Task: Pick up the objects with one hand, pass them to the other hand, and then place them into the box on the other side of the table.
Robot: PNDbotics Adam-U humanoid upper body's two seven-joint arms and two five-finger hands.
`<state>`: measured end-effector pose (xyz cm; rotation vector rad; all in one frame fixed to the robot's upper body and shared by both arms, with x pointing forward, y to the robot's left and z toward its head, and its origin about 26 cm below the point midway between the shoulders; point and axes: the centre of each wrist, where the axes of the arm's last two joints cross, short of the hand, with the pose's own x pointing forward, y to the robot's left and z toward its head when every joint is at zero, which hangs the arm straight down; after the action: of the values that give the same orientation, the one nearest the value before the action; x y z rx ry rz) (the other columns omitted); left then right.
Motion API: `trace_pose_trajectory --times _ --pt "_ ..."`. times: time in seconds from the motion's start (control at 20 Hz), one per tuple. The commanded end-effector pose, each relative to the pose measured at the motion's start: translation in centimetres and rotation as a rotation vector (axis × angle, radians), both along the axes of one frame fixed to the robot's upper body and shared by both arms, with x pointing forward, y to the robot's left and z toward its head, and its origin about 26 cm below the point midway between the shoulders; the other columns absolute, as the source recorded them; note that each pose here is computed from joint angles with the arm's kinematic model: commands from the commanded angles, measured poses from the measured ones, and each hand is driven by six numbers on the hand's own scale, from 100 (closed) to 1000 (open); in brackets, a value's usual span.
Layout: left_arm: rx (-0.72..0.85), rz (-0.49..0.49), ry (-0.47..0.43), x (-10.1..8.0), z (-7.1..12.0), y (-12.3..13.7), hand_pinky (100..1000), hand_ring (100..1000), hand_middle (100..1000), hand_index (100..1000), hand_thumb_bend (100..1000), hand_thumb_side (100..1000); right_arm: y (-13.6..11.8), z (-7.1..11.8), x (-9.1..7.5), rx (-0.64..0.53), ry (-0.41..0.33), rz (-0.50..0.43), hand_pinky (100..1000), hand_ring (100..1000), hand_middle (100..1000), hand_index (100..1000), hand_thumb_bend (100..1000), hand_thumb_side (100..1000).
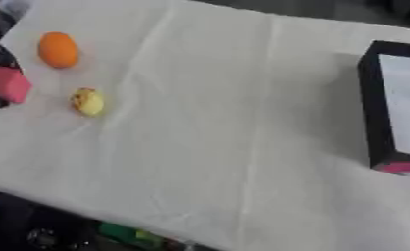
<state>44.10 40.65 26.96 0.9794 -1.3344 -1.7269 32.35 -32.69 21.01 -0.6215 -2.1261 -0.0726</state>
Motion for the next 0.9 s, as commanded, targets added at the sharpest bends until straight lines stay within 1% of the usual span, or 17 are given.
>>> trace_pose_trajectory --times 0.05,0.2,0.35,0.45,0.5,0.6,0.75,0.9 --pt "-0.063 -0.034 -0.128 -0.7 2.9 -1.0 746 518 479 572 221 100 0.3 1.5 -0.2 -0.033 -0.042 0.024 873 784 785 898 100 299" --pt "-0.147 -0.099 -0.176 -0.4 2.7 -3.9 726 499 469 569 194 100 1.1 2.5 -0.3 -0.057 -0.067 0.064 872 786 787 898 100 284" --pt "-0.252 -0.139 -0.208 -0.2 1.9 -6.6 707 475 463 576 165 100 2.5 4.0 -0.4 -0.096 -0.1 0.128 871 790 791 898 100 260" --pt "-0.311 -0.158 -0.234 -0.1 1.2 -8.5 695 464 459 577 160 100 4.0 5.3 -0.5 -0.133 -0.124 0.184 870 793 794 899 109 248" --pt "-0.335 -0.164 -0.25 -0.2 0.9 -9.4 686 452 456 578 167 100 4.8 5.9 -0.6 -0.153 -0.131 0.209 869 794 796 899 122 241" --pt "-0.385 -0.169 -0.294 -0.4 0.6 -11.1 662 422 447 586 149 100 6.6 7.1 -0.7 -0.198 -0.141 0.265 867 796 800 899 152 230" --pt "-0.452 -0.172 -0.353 -0.8 0.0 -13.4 651 418 445 588 125 100 9.2 8.4 -0.8 -0.268 -0.139 0.331 863 796 803 903 181 242" --pt "-0.517 -0.165 -0.4 -1.4 -1.0 -15.8 644 416 444 589 108 100 11.7 8.9 -0.2 -0.35 -0.098 0.378 859 799 811 909 205 255"
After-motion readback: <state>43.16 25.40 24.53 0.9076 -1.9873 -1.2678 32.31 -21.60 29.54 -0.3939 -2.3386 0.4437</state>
